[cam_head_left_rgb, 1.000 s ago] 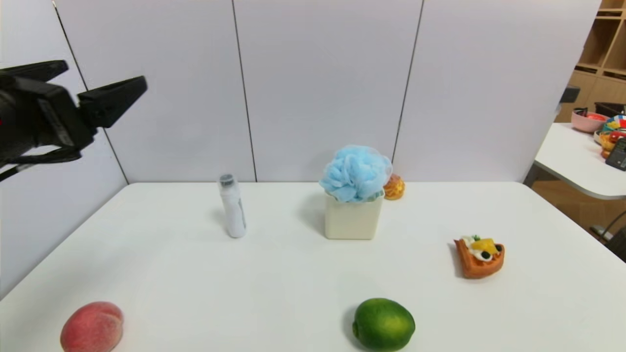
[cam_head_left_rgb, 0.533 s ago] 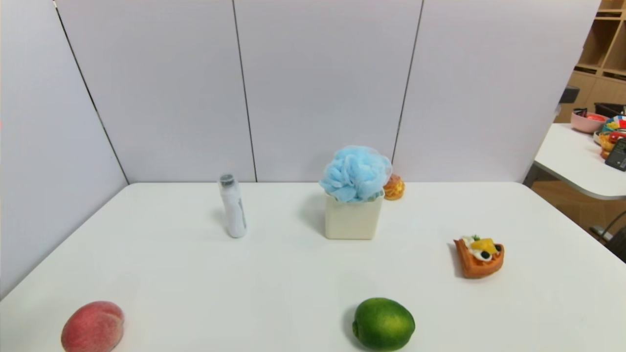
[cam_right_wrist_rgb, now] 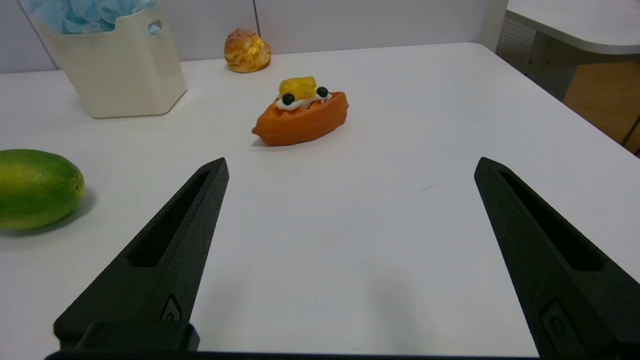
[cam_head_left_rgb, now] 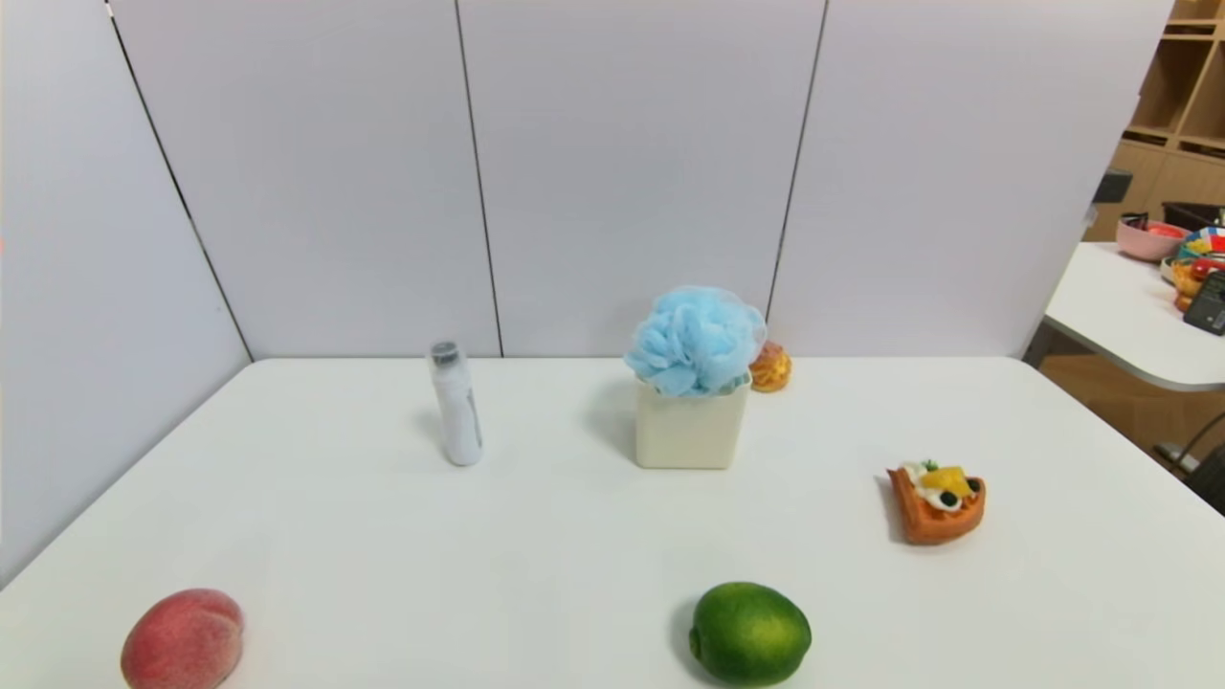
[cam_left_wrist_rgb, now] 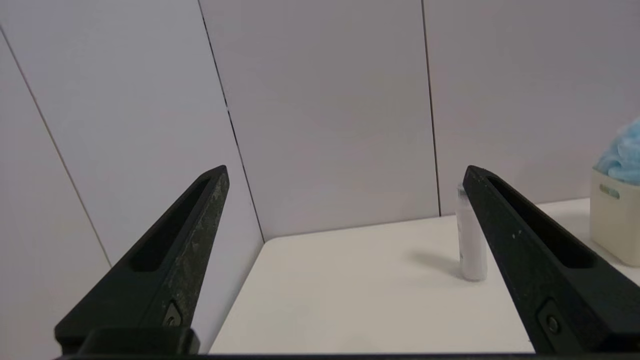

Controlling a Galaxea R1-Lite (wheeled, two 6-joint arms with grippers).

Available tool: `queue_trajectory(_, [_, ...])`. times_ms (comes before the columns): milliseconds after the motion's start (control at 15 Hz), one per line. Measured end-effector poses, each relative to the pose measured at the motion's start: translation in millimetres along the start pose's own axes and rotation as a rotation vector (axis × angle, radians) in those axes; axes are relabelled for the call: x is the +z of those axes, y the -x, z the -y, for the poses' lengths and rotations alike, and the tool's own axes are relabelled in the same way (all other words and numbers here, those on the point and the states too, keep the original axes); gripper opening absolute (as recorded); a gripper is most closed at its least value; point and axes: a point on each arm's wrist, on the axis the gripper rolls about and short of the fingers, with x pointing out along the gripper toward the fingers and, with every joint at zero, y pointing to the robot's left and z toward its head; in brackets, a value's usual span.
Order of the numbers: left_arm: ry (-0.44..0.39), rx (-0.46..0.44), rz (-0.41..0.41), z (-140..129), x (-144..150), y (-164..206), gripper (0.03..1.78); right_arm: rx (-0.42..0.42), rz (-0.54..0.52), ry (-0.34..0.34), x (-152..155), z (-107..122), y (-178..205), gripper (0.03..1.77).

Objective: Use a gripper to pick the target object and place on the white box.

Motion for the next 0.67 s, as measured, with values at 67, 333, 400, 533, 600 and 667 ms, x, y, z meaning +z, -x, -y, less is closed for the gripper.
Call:
queue_trajectory(67, [-0.004, 0.001, -0.005, 2, -10, 8, 1.69, 0.000, 0.000, 0.000, 0, 0, 0, 1.70])
queue_trajectory(333, [-0.014, -0.007, -0.059, 12, -57, 29, 1.69, 0.000, 0.000, 0.000, 0, 0, 0, 1.70])
queue_trajectory(400, [-0.014, -0.010, -0.071, 15, -69, 34, 1.69, 0.000, 0.000, 0.000, 0, 0, 0, 1.70])
queue_trajectory(533, [-0.010, -0.018, -0.119, 18, -86, 40, 1.69, 0.000, 0.000, 0.000, 0, 0, 0, 1.70])
queue_trajectory(600, [-0.008, -0.026, -0.155, 19, -92, 42, 1.69, 0.000, 0.000, 0.000, 0, 0, 0, 1.70])
queue_trajectory(667, [-0.004, -0.035, -0.201, 20, -98, 44, 1.69, 0.000, 0.000, 0.000, 0, 0, 0, 1.70])
